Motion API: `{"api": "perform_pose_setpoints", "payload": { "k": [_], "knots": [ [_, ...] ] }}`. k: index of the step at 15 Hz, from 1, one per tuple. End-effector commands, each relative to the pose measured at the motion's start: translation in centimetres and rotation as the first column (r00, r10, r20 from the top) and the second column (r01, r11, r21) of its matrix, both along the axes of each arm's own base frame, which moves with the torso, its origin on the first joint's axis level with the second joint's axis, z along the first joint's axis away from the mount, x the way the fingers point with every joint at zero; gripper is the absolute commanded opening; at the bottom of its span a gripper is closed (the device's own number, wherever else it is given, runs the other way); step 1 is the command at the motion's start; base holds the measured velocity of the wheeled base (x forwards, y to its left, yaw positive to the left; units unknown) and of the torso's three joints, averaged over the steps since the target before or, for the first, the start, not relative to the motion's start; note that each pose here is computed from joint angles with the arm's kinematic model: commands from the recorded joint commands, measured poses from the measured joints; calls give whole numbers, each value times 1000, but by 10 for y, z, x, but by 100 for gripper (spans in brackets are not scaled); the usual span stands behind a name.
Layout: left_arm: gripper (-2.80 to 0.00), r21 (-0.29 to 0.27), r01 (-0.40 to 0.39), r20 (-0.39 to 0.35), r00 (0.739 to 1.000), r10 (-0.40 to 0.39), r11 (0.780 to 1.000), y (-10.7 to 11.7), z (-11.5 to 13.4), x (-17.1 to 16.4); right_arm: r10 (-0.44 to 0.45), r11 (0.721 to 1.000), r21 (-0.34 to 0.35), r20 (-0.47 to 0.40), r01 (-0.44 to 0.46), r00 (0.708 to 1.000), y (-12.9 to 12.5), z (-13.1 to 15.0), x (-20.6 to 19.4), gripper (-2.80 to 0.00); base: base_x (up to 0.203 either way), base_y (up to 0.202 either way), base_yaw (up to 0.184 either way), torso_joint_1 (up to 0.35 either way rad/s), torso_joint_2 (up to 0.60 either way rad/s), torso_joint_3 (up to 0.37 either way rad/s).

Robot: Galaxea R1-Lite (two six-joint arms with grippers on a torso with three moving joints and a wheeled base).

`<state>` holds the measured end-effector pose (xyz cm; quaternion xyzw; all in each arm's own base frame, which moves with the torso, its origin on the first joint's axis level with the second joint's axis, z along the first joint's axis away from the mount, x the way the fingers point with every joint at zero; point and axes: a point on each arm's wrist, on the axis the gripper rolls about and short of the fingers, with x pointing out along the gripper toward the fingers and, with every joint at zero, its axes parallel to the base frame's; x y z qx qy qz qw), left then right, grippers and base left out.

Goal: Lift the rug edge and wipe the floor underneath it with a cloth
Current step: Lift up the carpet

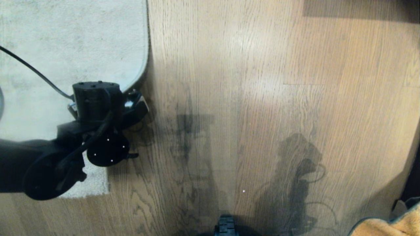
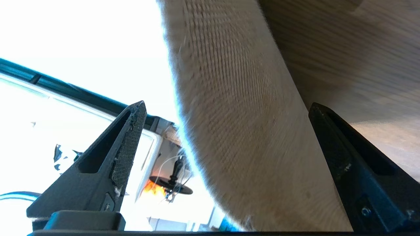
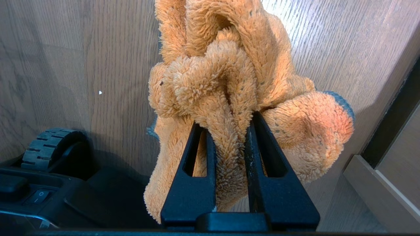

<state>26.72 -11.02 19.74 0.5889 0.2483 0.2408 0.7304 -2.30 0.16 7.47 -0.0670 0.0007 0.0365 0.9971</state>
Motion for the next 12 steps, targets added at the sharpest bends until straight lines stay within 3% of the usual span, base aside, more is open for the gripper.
{"api": "perform_pose_setpoints", "payload": {
  "k": [1,7,12],
  "knots": [
    [0,12,3,-16,1000,-3,1000,0,-12,-6,1,1000,-1,-1,-1,1000,0,0,0,-280,0,0,0,0,0,0],
    [0,24,7,-40,999,-6,1000,10,-51,-27,1,1000,-1,-1,-1,1000,0,0,0,-280,0,0,0,0,0,0],
    [0,-2,-9,8,1000,9,1000,12,-73,-25,1,1000,-1,-1,-1,1000,0,0,0,-280,0,0,0,0,0,0]
  ]
}}
